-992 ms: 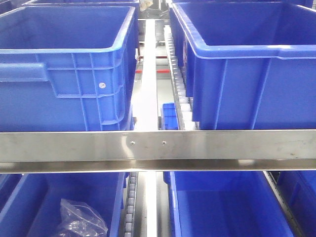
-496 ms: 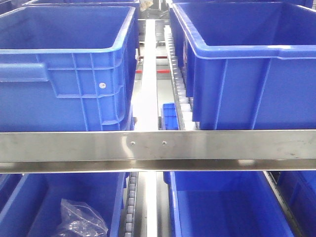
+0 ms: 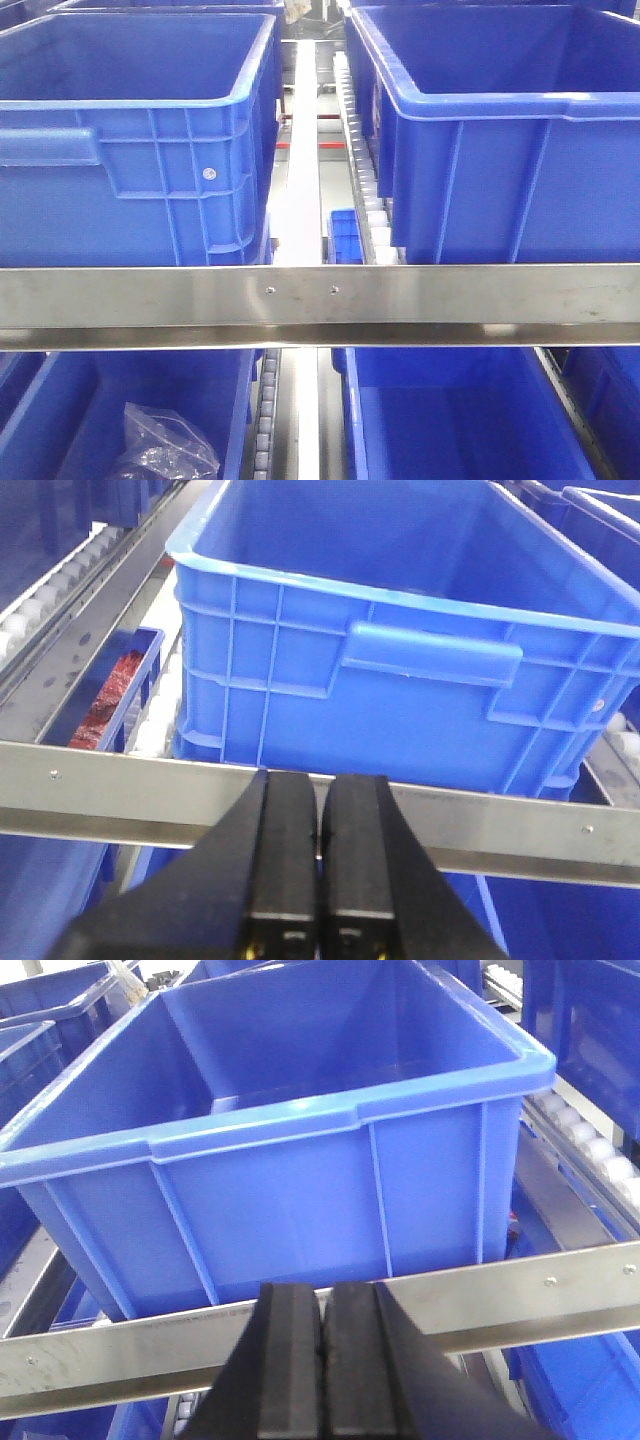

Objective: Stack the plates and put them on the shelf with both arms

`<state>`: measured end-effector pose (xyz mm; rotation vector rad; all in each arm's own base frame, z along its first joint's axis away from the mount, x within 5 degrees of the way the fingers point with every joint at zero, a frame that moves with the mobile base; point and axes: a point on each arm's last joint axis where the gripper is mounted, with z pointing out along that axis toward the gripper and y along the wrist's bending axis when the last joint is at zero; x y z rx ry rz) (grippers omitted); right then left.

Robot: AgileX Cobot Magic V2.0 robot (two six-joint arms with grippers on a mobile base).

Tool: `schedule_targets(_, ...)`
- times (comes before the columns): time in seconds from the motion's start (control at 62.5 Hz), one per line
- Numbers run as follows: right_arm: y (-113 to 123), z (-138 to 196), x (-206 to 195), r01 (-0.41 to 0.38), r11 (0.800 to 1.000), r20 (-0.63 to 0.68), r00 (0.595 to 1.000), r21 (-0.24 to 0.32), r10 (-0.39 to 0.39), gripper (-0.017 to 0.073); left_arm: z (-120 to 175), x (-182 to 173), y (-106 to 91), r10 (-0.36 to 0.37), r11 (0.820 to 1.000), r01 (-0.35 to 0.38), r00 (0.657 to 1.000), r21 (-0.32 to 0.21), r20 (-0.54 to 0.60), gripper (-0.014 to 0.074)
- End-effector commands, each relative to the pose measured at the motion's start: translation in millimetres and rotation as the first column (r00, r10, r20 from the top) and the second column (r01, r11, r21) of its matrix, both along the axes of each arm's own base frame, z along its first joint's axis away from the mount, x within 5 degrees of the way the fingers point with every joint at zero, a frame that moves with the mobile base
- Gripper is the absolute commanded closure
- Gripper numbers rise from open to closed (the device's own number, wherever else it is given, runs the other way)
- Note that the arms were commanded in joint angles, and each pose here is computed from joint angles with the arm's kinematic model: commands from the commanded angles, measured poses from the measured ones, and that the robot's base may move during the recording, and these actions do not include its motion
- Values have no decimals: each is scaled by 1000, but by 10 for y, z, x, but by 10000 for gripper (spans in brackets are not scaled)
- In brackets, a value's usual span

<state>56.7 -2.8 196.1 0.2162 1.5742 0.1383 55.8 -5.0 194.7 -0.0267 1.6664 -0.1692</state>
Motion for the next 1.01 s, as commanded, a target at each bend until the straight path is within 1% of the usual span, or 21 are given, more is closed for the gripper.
schedule_targets(0.0,5,86,-16,-6,1000,103,995,-5,6,540,79,-12,0,-1,1000,1,995,-2,102,497)
schedule_targets(0.032,5,86,-16,-6,1000,103,995,-5,6,540,79,-12,0,-1,1000,1,995,-2,102,497)
schedule_targets(0.224,5,86,-16,-6,1000,103,995,-5,6,540,98,-13,2,-3,999,-2,992,37,126,497)
schedule_targets(0.384,5,86,-16,-6,1000,103,995,-5,6,540,78,-12,4,-1,999,-4,994,39,105,497)
schedule_targets(0.992,5,86,-16,-6,1000,103,995,-5,6,540,78,-12,4,-1,999,-4,994,39,105,497)
